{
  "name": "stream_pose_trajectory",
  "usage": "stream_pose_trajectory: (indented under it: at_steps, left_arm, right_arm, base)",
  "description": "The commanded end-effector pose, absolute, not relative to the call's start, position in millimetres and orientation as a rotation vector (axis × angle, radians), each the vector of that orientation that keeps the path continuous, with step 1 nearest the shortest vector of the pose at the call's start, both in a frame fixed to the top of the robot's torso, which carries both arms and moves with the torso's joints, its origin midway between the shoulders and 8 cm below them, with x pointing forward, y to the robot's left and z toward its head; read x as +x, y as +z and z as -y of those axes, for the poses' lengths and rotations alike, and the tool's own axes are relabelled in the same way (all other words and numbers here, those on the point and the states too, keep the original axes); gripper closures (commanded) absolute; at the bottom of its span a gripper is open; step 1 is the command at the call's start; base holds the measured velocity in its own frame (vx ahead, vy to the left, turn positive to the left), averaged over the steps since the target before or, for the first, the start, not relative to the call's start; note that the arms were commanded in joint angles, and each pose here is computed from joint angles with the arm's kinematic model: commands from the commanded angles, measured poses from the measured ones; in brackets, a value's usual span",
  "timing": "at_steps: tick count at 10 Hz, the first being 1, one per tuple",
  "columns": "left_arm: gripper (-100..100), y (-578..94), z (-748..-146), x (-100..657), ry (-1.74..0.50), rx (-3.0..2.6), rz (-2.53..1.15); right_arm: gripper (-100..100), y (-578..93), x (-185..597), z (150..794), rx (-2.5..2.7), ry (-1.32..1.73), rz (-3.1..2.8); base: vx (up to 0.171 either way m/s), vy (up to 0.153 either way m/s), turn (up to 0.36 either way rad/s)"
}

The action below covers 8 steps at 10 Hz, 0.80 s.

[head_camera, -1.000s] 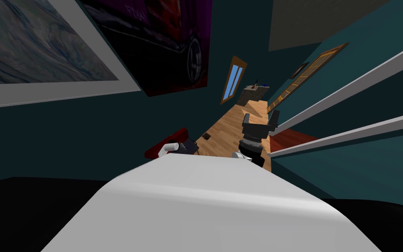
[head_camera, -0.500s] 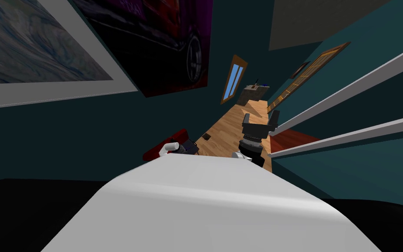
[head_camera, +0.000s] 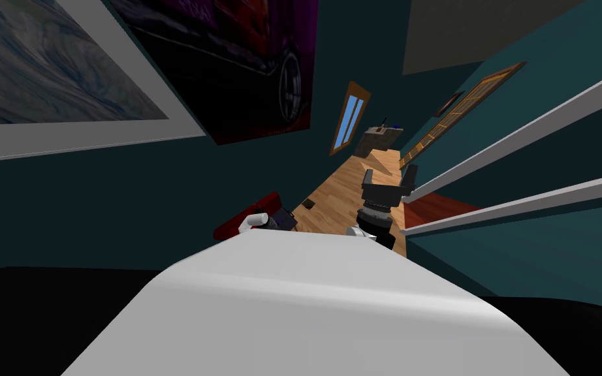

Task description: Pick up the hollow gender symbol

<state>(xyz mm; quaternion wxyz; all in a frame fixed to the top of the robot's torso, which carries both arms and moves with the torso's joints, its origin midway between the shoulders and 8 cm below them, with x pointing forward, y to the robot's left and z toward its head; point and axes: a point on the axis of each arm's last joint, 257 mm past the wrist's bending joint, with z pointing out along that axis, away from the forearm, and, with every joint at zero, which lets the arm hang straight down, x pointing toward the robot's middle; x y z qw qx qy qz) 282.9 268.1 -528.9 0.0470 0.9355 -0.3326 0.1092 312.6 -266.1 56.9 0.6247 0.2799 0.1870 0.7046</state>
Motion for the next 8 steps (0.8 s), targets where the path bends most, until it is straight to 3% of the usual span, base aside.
stream_pose_trajectory:
  at_steps: [1, 4, 5, 8]
  left_arm:
    - [-100, -537.5, -267.2, 280.9, 0.336, 2.854, 1.017]
    - [-100, -542.4, -266.0, 279.2, 0.333, 2.853, 1.017]
    - [100, -542.9, -266.0, 279.4, 0.335, 2.853, 1.019]
    - [100, -542.9, -265.7, 279.4, 0.335, 2.853, 1.017]
  right_arm:
    - [0, 56.9, 312.6, 266.1, 0.642, 1.617, -0.429]
    - [0, 56.9, 312.6, 266.1, 0.642, 1.617, -0.429]
    - [0, 56.9, 312.6, 266.1, 0.642, 1.617, -0.429]
    - [0, 56.9, 312.6, 266.1, 0.642, 1.617, -0.429]
  base:
    - [0.000, 0.000, 0.000]
    - [0.001, -0.002, 0.006]
    - [0.000, 0.000, 0.000]
    - [0.000, 0.000, 0.000]
